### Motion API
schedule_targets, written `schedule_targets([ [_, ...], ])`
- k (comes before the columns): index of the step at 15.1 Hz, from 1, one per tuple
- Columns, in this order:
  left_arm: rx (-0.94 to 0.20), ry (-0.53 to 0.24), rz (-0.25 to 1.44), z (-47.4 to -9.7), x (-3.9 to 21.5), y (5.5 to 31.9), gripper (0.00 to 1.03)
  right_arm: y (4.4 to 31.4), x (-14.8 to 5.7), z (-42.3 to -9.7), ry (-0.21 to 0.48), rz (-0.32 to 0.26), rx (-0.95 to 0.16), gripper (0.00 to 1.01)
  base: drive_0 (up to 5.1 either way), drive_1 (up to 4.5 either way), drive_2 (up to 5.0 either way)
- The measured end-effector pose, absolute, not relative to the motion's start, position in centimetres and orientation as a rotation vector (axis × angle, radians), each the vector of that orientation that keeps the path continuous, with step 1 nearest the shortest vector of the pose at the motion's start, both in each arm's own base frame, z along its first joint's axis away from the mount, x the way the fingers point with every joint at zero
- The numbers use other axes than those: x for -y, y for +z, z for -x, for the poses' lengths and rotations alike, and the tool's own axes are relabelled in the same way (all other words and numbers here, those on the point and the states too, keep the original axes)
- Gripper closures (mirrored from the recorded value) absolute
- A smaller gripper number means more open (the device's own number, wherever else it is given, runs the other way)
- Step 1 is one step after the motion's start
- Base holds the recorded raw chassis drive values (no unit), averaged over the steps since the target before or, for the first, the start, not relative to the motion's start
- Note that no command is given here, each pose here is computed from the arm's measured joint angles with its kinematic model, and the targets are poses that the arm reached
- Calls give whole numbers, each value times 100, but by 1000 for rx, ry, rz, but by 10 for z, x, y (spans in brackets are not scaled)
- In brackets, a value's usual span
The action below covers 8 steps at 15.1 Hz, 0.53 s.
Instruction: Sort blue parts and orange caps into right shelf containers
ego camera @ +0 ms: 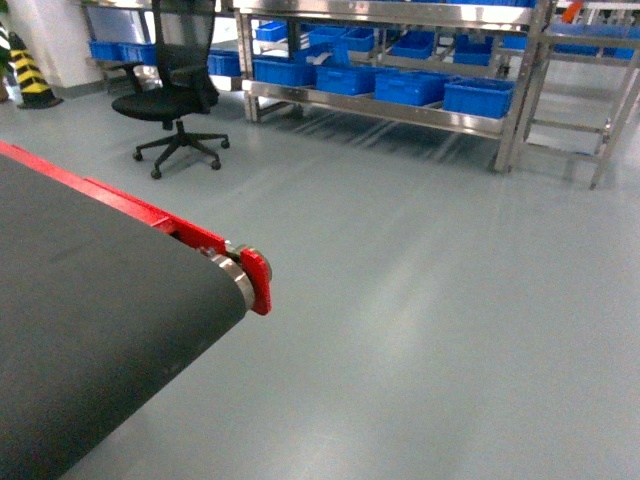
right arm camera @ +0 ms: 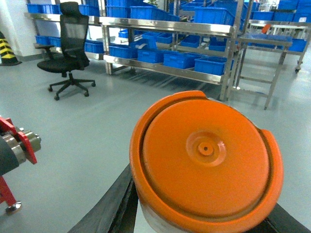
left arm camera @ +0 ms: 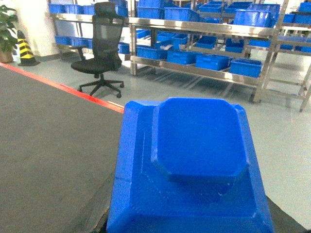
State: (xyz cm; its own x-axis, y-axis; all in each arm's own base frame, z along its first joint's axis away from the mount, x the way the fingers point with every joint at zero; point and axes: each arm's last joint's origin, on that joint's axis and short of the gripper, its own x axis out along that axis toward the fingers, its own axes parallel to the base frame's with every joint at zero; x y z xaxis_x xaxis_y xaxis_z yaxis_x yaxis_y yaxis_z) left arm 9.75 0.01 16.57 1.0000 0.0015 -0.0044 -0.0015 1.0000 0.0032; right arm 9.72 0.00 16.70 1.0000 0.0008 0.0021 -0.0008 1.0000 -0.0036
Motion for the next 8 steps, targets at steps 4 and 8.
schedule_targets([
  [4,-4,2,-3,-98,0,166,59,167,0,-97,0,4,2,57,-152,-152,-152],
  [8,-4,2,-3,-98,0,166,59,167,0,-97,1,4,2,57,-149,-149,-149],
])
